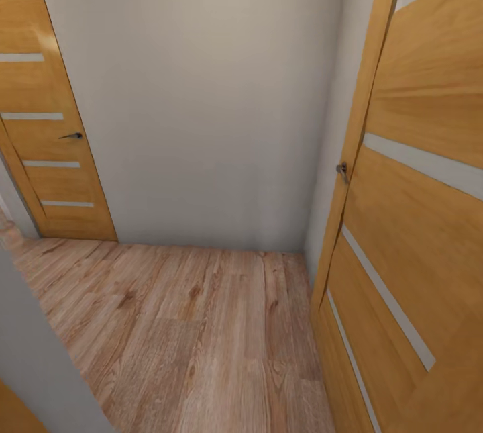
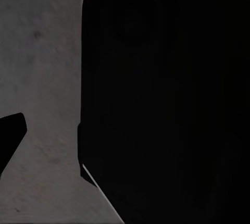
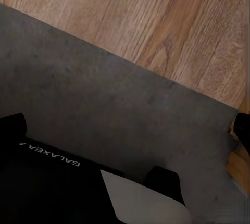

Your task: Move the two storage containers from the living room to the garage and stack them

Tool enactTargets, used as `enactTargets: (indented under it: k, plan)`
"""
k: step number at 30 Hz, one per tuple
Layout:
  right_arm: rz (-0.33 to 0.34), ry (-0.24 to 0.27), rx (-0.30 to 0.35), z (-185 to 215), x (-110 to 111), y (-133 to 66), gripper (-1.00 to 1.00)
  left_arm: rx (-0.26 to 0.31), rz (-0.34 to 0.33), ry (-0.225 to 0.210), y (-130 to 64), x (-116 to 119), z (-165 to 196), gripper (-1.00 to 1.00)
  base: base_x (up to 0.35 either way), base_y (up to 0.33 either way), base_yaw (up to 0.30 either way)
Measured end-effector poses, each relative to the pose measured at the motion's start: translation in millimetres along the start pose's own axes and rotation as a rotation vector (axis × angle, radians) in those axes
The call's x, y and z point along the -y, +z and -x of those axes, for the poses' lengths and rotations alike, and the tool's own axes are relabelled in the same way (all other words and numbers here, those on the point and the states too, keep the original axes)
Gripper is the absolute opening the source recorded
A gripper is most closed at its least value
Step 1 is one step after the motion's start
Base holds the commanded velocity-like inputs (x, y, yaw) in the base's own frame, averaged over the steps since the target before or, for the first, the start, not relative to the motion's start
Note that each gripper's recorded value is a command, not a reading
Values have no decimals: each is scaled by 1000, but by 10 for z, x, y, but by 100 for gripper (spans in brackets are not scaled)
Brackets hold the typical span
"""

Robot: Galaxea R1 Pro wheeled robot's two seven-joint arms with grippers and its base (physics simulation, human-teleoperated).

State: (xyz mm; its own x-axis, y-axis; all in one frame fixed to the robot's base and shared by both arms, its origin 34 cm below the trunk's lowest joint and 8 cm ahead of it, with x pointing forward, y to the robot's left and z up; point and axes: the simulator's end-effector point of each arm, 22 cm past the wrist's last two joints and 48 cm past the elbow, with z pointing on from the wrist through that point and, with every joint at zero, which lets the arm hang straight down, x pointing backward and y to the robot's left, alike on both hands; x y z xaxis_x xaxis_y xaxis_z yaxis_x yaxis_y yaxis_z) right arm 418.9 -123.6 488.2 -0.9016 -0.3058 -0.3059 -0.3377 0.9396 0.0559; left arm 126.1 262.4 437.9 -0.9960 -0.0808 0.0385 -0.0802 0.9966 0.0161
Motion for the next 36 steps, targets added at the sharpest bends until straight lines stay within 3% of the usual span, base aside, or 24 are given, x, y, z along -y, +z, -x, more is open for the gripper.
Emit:
enactTargets:
  k: [12,29,36]
  plan:
    - [0,0,0,1,0,0,100,1,-2,1,0,9,1,100,302,0,0]
    - [0,0,0,0,0,2,100,0,2,0,1,-1,2,100,25,0,-46]
    - [0,0,0,0,0,0,100,1,0,0,0,0,1,100,220,0,-1]
